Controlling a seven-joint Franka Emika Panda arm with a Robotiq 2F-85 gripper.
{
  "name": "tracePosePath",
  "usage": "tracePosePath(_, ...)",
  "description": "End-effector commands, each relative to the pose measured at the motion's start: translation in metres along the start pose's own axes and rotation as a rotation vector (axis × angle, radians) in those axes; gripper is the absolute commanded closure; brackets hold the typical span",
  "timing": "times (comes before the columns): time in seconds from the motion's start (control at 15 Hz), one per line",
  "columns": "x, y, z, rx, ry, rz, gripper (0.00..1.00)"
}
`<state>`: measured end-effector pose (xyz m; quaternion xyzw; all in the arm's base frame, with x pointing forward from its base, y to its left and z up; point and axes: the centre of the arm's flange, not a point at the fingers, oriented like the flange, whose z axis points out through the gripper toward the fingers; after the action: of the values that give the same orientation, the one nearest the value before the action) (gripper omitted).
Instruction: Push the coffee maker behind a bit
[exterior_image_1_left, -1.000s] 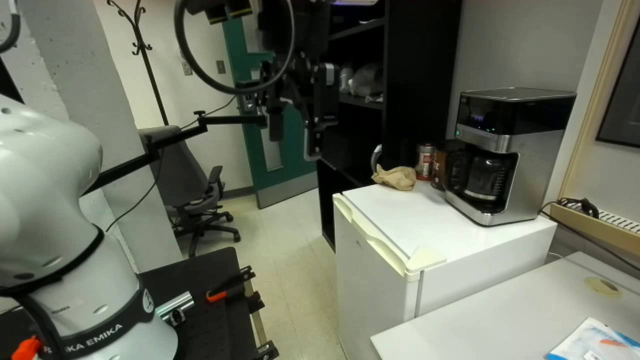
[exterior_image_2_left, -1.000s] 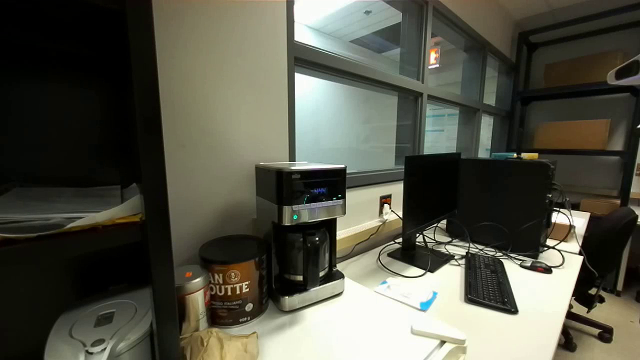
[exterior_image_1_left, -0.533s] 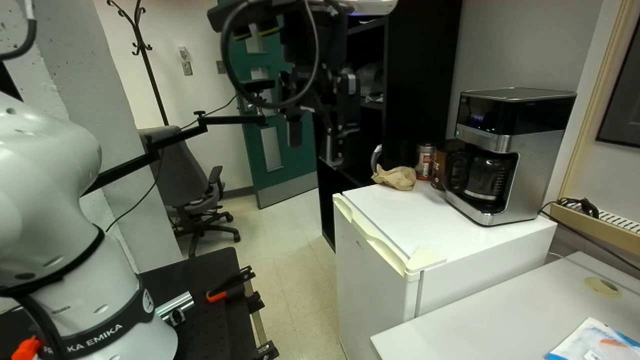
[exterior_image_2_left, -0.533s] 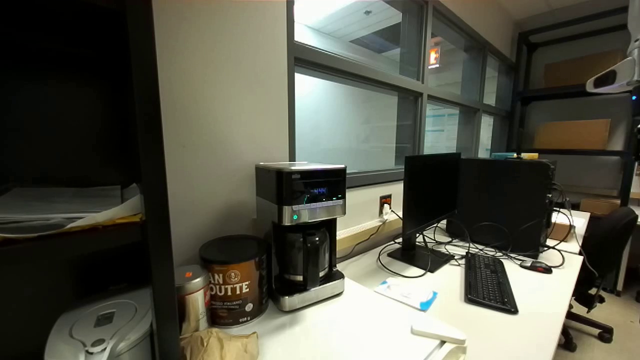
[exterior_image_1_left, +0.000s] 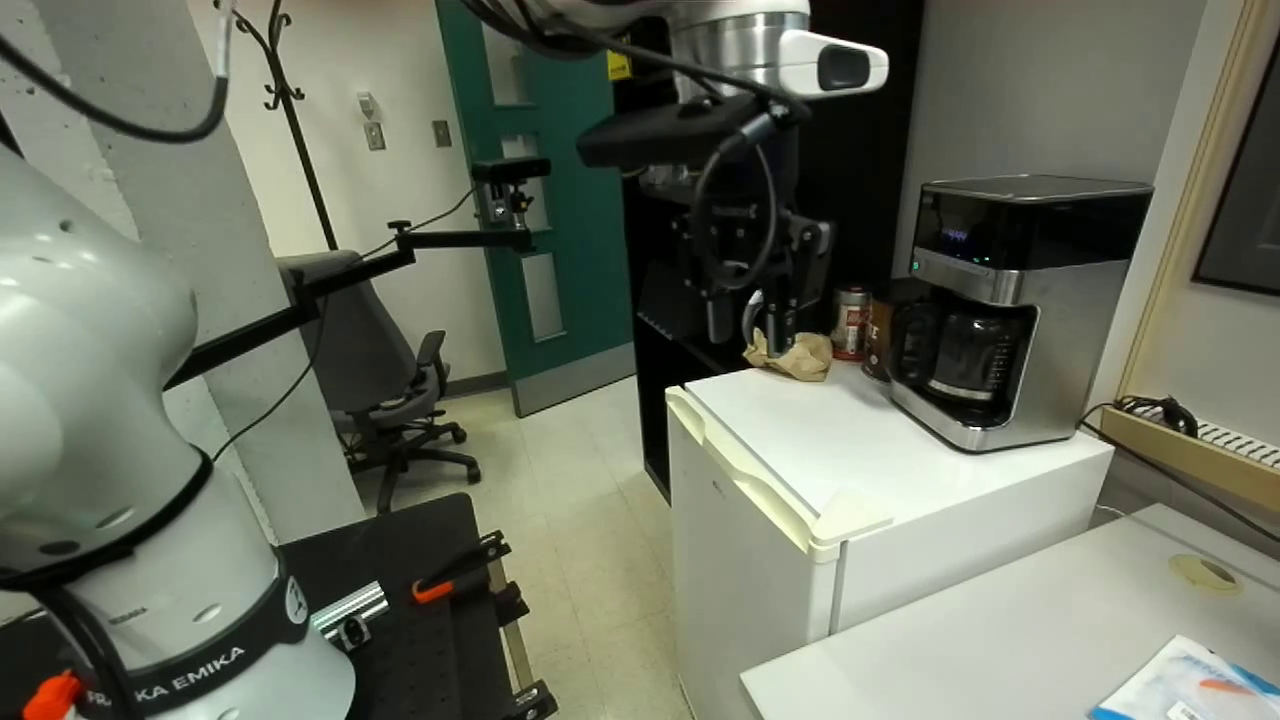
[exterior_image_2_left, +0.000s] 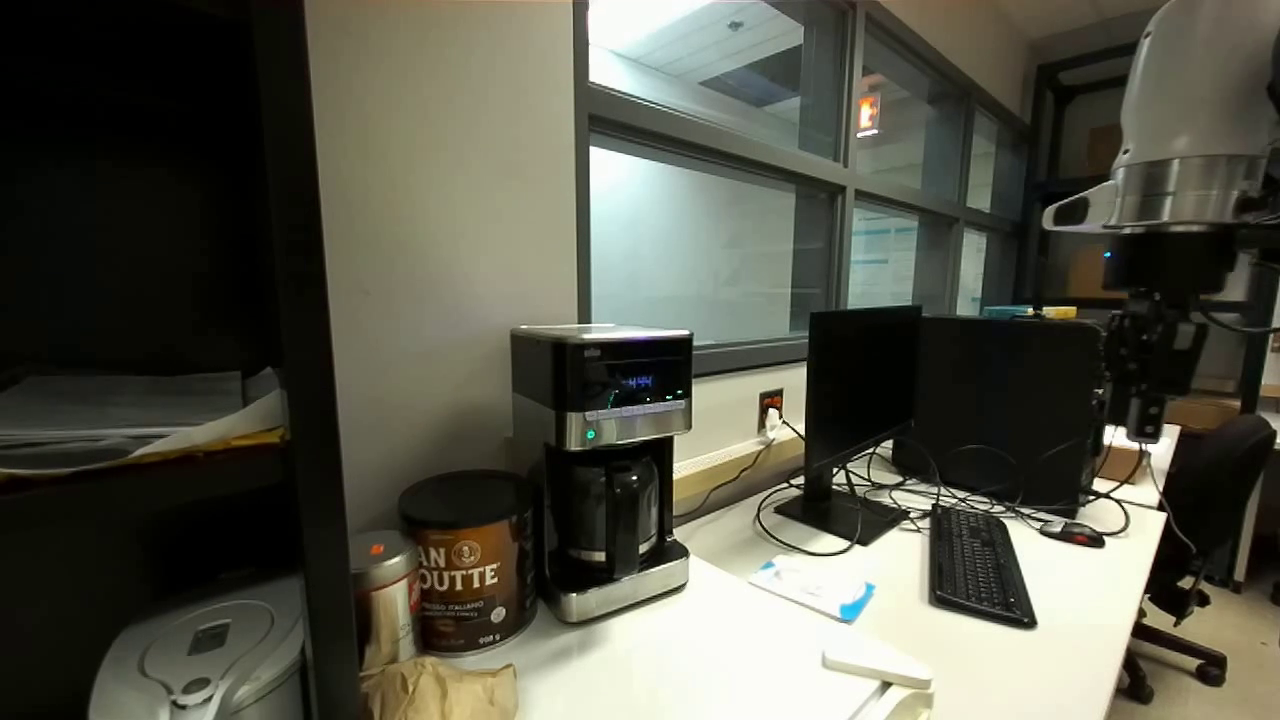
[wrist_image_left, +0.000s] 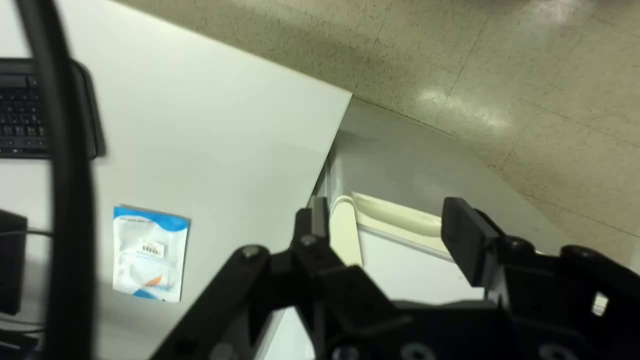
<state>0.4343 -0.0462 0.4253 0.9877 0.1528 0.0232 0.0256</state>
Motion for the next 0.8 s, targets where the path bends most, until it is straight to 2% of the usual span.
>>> tracePosePath(0.0, 0.069, 0.0, 0.028, -0.079, 0.073, -0.061, 0.69)
tracePosePath(0.27, 0.137, -0.009, 0.057, -0.269, 0.17, -0.196, 0.99)
tracePosePath(0.73, 0.245, -0.035, 0.092, -0.572, 0.345, -0.402, 1.0)
